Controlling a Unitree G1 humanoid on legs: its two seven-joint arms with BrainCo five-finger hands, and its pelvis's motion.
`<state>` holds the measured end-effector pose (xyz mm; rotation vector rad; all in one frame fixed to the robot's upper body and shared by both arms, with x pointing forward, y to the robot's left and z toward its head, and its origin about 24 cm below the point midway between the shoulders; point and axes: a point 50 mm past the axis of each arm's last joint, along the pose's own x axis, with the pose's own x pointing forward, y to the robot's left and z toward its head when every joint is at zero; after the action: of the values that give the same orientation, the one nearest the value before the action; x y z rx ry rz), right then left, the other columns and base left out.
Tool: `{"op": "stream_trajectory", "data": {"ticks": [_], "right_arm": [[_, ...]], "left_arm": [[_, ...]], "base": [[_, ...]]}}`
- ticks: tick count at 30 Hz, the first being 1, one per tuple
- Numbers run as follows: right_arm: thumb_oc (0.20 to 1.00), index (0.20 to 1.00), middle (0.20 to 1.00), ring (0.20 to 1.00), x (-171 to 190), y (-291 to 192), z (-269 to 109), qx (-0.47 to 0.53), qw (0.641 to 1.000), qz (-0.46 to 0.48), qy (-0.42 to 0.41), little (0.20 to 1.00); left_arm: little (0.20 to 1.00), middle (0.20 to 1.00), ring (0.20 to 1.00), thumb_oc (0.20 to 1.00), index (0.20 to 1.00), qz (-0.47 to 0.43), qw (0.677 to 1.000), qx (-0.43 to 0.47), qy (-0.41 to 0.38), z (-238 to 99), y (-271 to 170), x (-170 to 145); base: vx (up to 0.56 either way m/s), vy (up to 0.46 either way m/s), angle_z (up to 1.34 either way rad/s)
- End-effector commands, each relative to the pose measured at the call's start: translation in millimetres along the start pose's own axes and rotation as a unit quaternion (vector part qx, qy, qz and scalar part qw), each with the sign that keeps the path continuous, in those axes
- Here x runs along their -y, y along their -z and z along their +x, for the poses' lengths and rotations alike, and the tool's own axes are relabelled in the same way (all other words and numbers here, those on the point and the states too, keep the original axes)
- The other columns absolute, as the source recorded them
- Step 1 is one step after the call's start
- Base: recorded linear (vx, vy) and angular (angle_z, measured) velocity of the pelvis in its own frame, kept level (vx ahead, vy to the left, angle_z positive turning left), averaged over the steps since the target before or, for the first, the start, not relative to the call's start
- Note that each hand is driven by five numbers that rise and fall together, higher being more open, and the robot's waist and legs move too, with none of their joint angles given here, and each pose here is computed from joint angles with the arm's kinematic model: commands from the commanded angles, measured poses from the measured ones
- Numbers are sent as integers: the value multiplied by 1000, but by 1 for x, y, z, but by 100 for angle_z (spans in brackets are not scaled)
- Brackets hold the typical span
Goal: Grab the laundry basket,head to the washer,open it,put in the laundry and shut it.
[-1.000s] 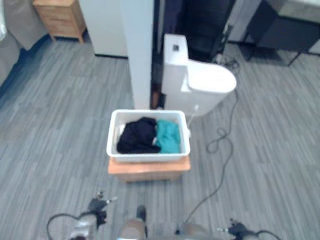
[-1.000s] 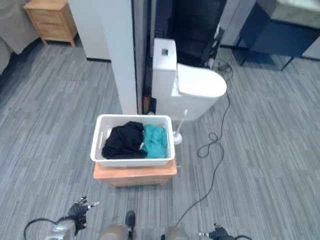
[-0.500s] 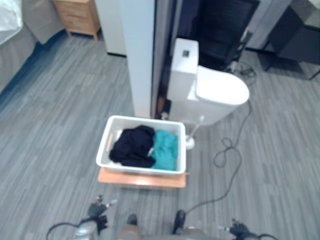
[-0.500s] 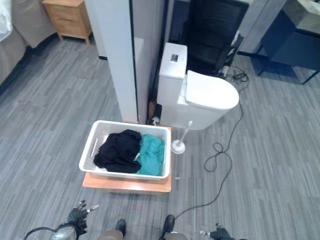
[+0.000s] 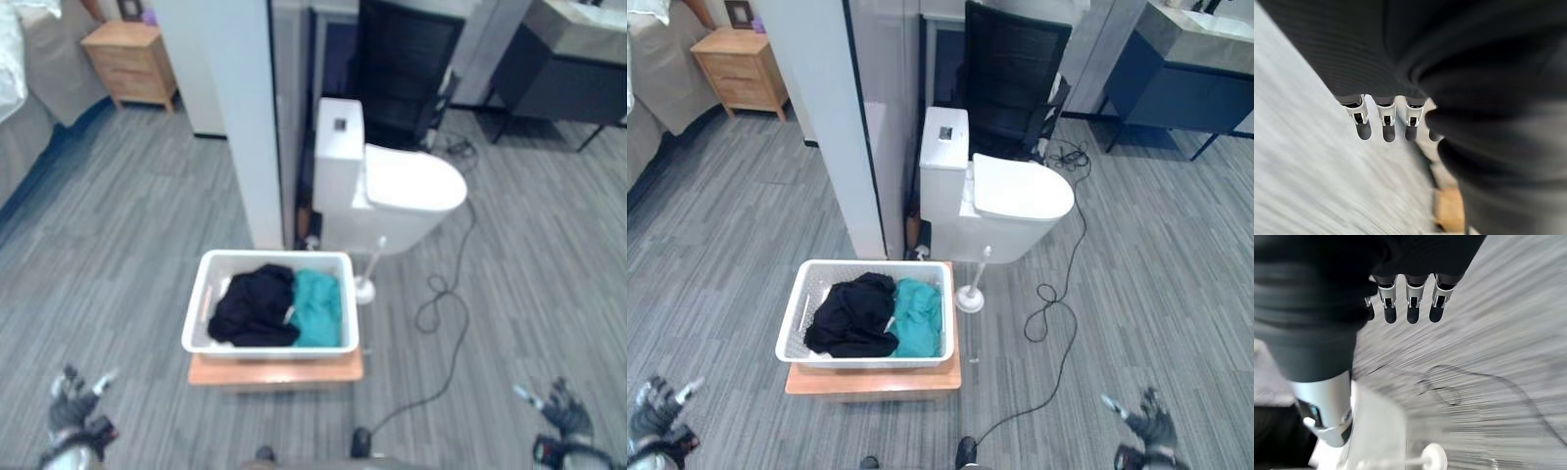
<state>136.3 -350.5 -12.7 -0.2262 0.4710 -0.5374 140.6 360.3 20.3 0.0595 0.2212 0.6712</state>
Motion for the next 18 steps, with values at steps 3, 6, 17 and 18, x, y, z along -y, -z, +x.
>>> {"op": "stream_trajectory", "data": {"ticks": [3,6,17,18], "right_arm": [[1000,1000,1000,1000,-8,-68,27,107,993,-47,-15,1000],[1000,1000,1000,1000,-48,-117,41,170,980,-73,-76,1000],[1000,1000,1000,1000,-102,-168,48,221,967,-58,-111,1000],[1000,1000,1000,1000,-108,-171,47,226,966,-56,-115,1000]], "left_arm": [[1000,1000,1000,1000,1000,48,992,99,60,39,-68,21],[1000,1000,1000,1000,1000,103,963,180,170,51,-128,77],[1000,1000,1000,1000,1000,171,930,279,167,66,-202,137],[1000,1000,1000,1000,1000,169,931,281,163,67,-204,141]], "base": [[-185,-8,5],[-251,-30,22],[-126,-4,13],[-66,-8,0]]}}
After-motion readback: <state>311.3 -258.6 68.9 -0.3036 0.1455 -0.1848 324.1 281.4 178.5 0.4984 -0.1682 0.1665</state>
